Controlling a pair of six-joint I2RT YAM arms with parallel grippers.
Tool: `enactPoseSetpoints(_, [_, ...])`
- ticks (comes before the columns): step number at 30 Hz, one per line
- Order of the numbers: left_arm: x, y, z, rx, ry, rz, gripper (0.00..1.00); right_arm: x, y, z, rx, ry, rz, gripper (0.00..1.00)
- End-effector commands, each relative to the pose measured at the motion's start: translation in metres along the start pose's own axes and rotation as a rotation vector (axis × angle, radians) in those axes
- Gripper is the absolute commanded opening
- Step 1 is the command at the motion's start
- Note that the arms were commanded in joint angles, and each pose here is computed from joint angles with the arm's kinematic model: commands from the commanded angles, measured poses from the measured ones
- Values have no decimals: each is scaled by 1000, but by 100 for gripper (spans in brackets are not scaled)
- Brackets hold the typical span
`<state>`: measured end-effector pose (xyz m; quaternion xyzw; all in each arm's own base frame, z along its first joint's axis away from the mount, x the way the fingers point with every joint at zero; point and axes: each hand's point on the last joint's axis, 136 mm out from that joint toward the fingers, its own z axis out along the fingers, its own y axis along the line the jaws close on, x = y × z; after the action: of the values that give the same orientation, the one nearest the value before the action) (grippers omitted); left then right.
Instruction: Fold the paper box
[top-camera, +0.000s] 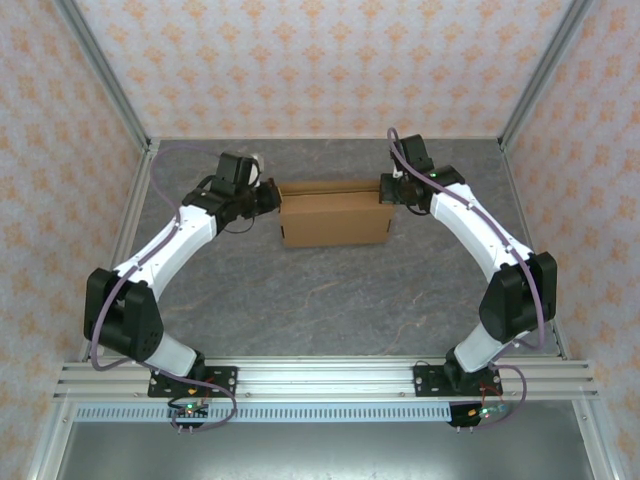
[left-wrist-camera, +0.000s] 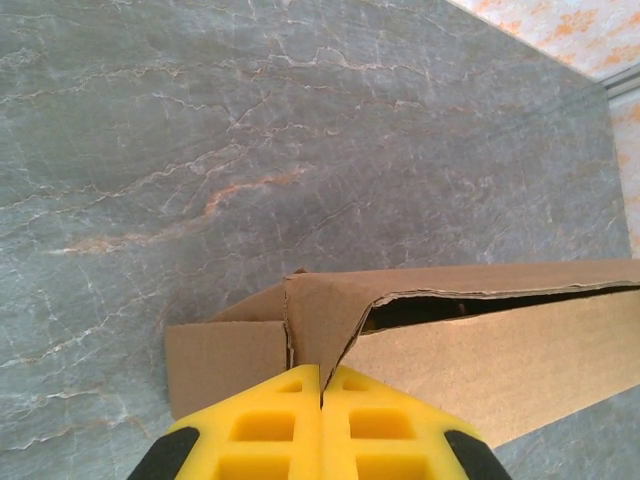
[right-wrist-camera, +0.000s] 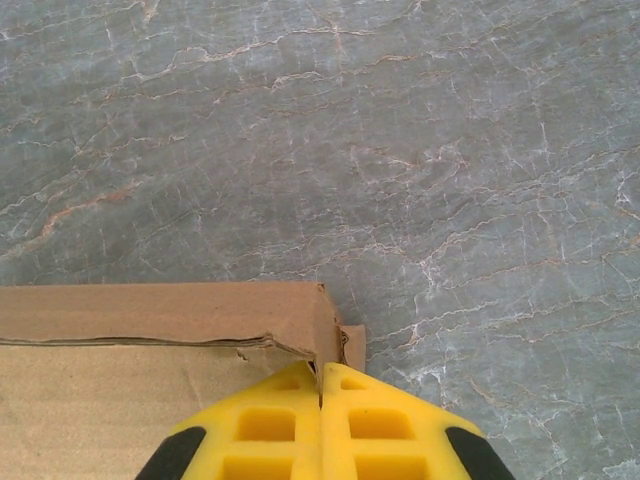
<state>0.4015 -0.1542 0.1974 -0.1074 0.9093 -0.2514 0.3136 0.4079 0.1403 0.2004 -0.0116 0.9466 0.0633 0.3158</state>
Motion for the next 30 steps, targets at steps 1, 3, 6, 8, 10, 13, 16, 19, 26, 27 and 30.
enactPoseSetpoints(1, [13,22,-2,-85,17,31,0,34,-14,6,65,129,-22,0])
enactPoseSetpoints(3, [14,25,-2,-100,16,35,0,33,-15,5,71,125,-24,0])
enactPoseSetpoints(6, [14,26,-3,-102,11,40,0,30,-16,3,71,120,-22,0])
enactPoseSetpoints(8, [13,26,-3,-104,9,41,0,28,-17,2,71,116,-18,0])
enactPoseSetpoints(10, [14,28,-3,-111,10,42,0,26,-18,1,71,112,-14,0])
enactPoseSetpoints(13, [15,31,-2,-122,9,45,0,25,-20,0,70,114,-16,0])
enactPoseSetpoints(16, [16,30,-1,-118,13,46,0,26,-21,0,66,117,-16,0])
enactPoseSetpoints(19, [18,32,1,-122,17,52,0,30,-20,3,62,126,-19,0])
enactPoseSetpoints(26, [23,30,0,-123,7,102,0,36,-20,6,50,91,-38,0])
enactPoseSetpoints(27, [23,28,-1,-116,-2,113,0,36,-20,6,47,82,-39,0])
enactPoseSetpoints(30, [26,23,0,-116,-14,151,0,34,-18,5,34,46,-42,0])
